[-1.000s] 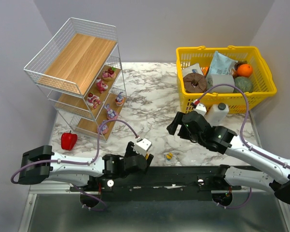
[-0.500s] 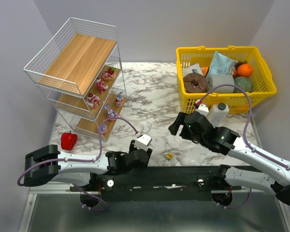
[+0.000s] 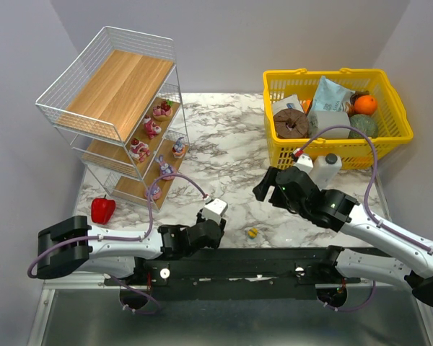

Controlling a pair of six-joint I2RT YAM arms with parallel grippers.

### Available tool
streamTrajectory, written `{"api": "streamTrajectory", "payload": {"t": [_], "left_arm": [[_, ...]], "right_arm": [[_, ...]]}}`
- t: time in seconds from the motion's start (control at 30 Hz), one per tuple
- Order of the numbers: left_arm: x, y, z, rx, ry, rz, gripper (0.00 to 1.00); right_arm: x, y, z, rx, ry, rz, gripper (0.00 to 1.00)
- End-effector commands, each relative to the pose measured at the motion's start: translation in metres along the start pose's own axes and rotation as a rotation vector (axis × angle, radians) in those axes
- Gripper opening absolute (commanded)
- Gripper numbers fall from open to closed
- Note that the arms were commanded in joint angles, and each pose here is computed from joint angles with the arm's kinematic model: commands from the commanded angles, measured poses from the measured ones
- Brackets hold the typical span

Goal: Place and organize the plastic toys onto the shelf

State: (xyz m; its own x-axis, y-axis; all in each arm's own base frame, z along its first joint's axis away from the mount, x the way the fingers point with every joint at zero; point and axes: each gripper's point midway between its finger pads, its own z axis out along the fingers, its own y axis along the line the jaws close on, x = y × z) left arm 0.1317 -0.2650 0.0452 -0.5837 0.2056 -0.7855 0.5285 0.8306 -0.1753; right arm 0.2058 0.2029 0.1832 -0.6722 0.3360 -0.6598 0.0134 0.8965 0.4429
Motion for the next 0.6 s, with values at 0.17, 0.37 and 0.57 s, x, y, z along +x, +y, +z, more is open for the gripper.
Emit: {"api": "streamTrajectory", "payload": {"t": [0.17,0.37,0.57], "left_arm": [[-0.038,-0.007,-0.009,-0.052,-0.019,-0.006,0.03],[-0.113,-0.017,-0.041,-0.124,-0.098,-0.043,0.0],[-0.201,-0.015,-0.088,-0.236,-0.218,-0.048,0.0]], "right_arm": [[-0.012,-0.003,0.0,0.046,-0.035,-0.003,0.88],[-0.019,0.004,-0.004,0.046,-0.033,-0.017,0.88],[-0.021,0.008,-0.009,0.028,-0.03,-0.013,0.88]]}}
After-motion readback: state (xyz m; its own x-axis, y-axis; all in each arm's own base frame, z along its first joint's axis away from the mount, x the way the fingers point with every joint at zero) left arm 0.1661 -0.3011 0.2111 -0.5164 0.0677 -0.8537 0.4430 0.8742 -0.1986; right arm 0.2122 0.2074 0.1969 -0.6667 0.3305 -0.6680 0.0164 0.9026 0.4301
